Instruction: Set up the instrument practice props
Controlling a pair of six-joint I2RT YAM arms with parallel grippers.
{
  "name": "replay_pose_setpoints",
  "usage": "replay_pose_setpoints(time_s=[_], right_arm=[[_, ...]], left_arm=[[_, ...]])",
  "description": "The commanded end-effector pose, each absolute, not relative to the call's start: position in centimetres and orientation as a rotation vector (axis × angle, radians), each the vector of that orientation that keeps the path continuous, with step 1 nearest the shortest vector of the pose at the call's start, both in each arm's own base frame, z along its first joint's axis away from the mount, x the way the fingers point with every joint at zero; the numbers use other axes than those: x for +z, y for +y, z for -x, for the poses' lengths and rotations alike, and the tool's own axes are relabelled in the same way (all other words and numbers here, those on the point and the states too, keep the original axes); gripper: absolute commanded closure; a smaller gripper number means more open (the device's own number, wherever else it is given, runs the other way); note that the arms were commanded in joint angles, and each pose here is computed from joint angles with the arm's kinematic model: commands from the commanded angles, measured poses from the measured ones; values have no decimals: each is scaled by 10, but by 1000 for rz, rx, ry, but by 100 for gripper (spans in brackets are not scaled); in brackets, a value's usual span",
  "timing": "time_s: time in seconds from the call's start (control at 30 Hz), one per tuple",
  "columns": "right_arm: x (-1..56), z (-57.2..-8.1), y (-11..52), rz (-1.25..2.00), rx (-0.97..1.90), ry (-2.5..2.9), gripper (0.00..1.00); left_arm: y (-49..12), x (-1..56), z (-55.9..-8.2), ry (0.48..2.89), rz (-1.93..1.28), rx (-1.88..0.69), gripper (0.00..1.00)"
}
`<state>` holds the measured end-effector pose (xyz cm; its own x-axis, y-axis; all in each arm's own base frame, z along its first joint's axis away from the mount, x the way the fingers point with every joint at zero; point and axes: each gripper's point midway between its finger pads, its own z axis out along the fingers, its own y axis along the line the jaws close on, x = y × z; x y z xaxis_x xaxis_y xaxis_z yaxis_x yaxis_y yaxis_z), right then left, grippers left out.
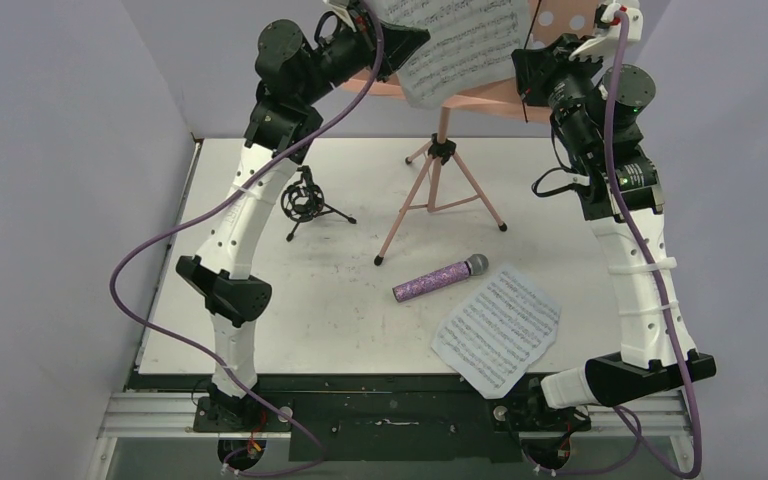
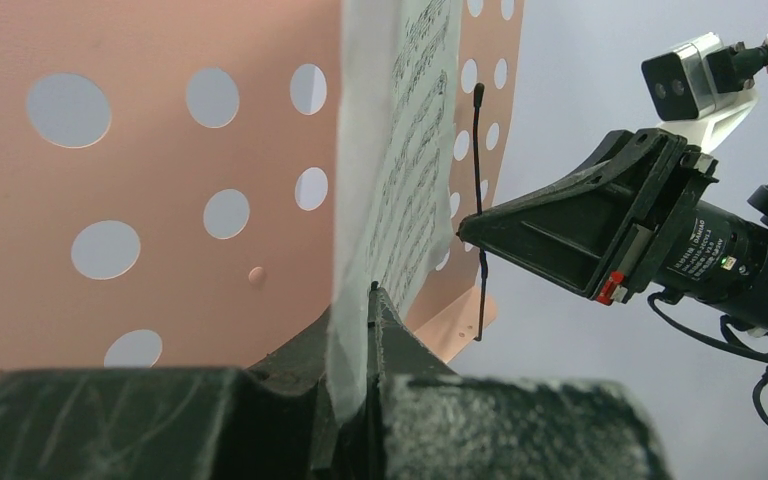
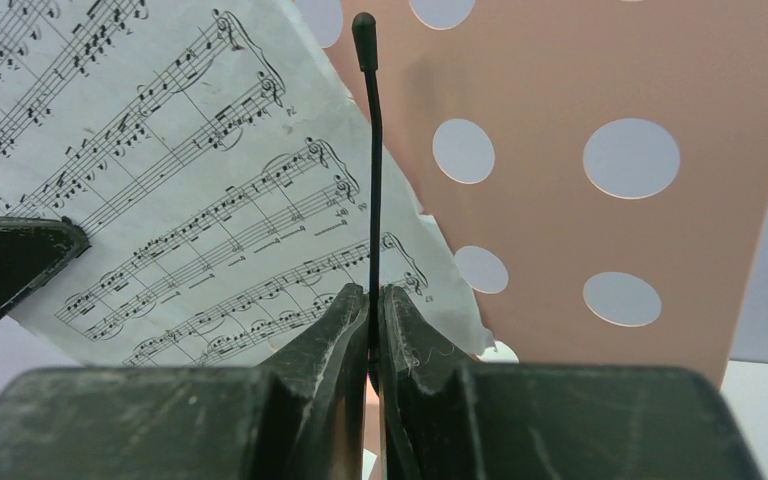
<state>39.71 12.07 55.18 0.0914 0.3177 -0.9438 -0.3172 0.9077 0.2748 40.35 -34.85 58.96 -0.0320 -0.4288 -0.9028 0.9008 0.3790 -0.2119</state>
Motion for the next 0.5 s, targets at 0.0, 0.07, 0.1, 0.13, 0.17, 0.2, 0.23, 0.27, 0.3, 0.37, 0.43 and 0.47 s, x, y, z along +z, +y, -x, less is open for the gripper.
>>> replay_pose_setpoints(time_s=[0.0,0.07,0.1,0.13,0.17,0.2,0.23,0.27,0.3,0.37,0.43,0.47], right_arm=[[599,-367,124,72,513,1239,95],[598,-368,125,78,519,1239,95],[598,-368,126,82,523,1242,95],[597,-368,128,87,528,1245,95],[597,-368,129,92,534,1246,95],[596,-368,130,96,538,1249,95],[595,-368,131,100,541,1249,95],[595,-368,132,106,545,1250,95],[595,-369,133,112,546,1250,95],[595,-368,135,123,551,1247,95],[595,-368,136,130,555,1247,95],[594,-368,137,131,556,1249,95]], left_arm=[[-349,614,-392,1052,-535,-1139,100],[-351,614,-391,1047,-542,-1140,100],[-351,614,-390,1039,-547,-1139,100],[-353,615,-389,1033,-551,-1141,100],[-354,614,-389,1033,-551,-1142,100],[-355,613,-390,1035,-553,-1143,100],[-355,619,-387,1003,-556,-1142,100],[-357,618,-387,999,-559,-1141,100],[-358,618,-387,999,-563,-1142,100],[-360,616,-387,997,-568,-1144,100],[-363,615,-387,995,-573,-1143,100],[-364,615,-386,993,-576,-1142,100]])
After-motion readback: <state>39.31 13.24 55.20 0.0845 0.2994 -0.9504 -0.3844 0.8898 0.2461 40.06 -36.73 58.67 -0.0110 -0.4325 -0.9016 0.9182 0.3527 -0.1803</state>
